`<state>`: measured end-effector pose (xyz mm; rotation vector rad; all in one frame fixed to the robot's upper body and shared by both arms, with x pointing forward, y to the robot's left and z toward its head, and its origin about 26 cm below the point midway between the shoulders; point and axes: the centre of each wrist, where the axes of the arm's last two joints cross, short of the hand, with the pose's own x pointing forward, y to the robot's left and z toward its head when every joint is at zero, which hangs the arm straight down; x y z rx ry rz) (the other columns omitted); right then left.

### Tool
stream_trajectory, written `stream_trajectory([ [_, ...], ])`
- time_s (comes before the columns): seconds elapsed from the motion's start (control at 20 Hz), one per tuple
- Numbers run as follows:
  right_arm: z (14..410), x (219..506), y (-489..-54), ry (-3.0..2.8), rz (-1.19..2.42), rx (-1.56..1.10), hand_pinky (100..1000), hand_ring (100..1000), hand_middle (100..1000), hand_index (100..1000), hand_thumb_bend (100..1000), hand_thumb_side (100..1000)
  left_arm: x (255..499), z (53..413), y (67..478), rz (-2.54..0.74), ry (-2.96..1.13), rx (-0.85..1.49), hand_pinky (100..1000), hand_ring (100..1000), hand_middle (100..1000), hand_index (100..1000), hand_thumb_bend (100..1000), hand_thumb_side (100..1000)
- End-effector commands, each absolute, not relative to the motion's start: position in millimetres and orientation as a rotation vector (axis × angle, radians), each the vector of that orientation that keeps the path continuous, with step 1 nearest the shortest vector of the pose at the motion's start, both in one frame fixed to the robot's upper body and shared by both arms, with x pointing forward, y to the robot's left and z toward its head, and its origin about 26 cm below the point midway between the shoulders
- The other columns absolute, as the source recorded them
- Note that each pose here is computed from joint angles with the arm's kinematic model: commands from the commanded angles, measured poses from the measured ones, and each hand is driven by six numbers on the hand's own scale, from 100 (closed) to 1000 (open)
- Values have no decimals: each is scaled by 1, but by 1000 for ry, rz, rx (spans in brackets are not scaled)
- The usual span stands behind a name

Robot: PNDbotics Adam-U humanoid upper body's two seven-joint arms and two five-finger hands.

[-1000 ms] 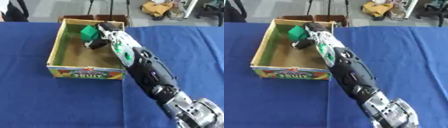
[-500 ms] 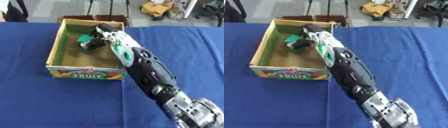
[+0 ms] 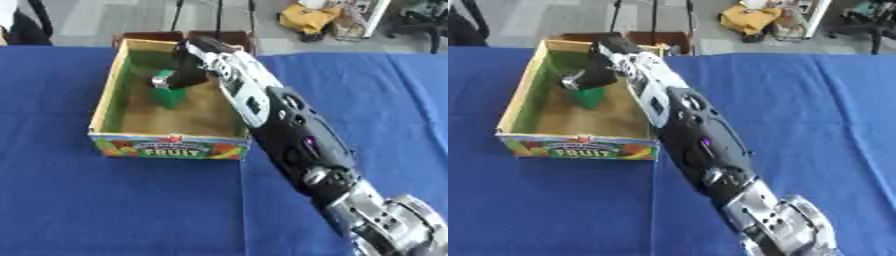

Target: Pick up objects on the table and place them in the box.

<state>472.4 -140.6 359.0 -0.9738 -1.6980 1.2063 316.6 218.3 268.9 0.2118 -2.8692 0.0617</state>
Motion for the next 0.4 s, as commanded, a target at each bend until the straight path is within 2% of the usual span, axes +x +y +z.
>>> stream_trajectory([
  [0.05, 397, 453, -145, -1832, 1142, -1044, 682, 627, 710, 818, 561, 737, 313, 273, 219, 52, -2886, 218, 800, 920, 872, 995, 100, 1000],
  [0.4, 422, 422, -169, -2004, 1093, -1143, 678, 624, 711, 814, 545, 729, 313, 268, 224, 60, -2870, 248, 800, 920, 872, 995, 100, 1000],
])
